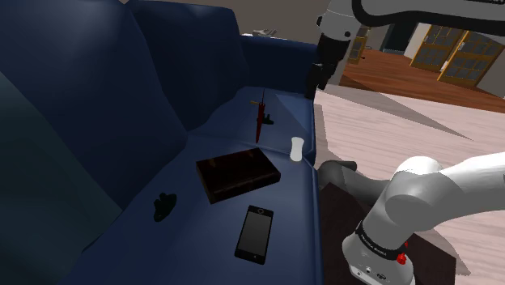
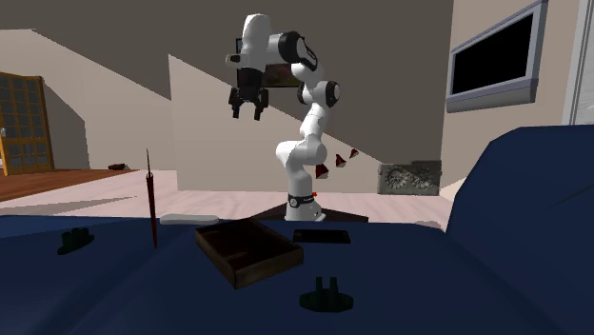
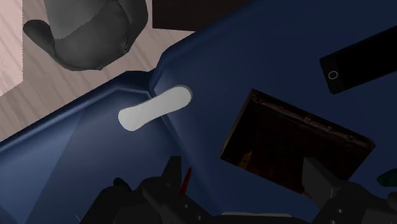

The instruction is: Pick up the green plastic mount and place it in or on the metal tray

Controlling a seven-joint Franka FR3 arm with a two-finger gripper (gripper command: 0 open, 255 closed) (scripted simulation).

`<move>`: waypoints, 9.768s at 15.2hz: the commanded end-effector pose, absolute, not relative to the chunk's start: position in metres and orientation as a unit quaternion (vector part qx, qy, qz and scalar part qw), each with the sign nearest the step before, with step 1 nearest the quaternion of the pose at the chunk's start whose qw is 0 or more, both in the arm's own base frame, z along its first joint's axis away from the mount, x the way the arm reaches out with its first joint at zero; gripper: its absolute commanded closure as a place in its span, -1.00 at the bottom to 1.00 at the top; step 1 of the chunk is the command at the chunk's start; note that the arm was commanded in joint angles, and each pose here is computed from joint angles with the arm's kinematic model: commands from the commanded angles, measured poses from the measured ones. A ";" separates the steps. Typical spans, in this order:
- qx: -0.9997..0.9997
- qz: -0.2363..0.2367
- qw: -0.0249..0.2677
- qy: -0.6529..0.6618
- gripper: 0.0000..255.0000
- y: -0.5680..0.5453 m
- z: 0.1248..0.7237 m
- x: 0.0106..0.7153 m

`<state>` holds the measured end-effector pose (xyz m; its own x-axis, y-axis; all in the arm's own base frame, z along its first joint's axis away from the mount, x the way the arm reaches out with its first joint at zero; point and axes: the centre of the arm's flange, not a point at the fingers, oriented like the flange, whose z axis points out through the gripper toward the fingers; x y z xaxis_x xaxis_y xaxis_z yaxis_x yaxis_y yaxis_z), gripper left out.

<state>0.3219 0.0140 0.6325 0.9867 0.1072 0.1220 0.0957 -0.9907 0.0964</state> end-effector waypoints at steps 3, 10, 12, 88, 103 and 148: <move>0.996 0.060 0.044 0.043 -1.00 0.034 0.618 0.331; 0.998 0.046 0.039 0.016 -1.00 0.104 0.566 0.363; 0.998 0.042 0.038 0.009 -1.00 0.124 0.552 0.373; 0.993 -0.022 0.015 -0.118 1.00 0.433 0.357 0.559; 0.993 -0.022 0.015 -0.118 1.00 0.342 0.397 0.543; 0.993 -0.022 0.015 -0.118 -1.00 0.151 0.366 0.511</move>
<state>0.5123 0.1495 0.3526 0.9712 -0.2352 -0.0391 -0.2338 -0.9716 0.0356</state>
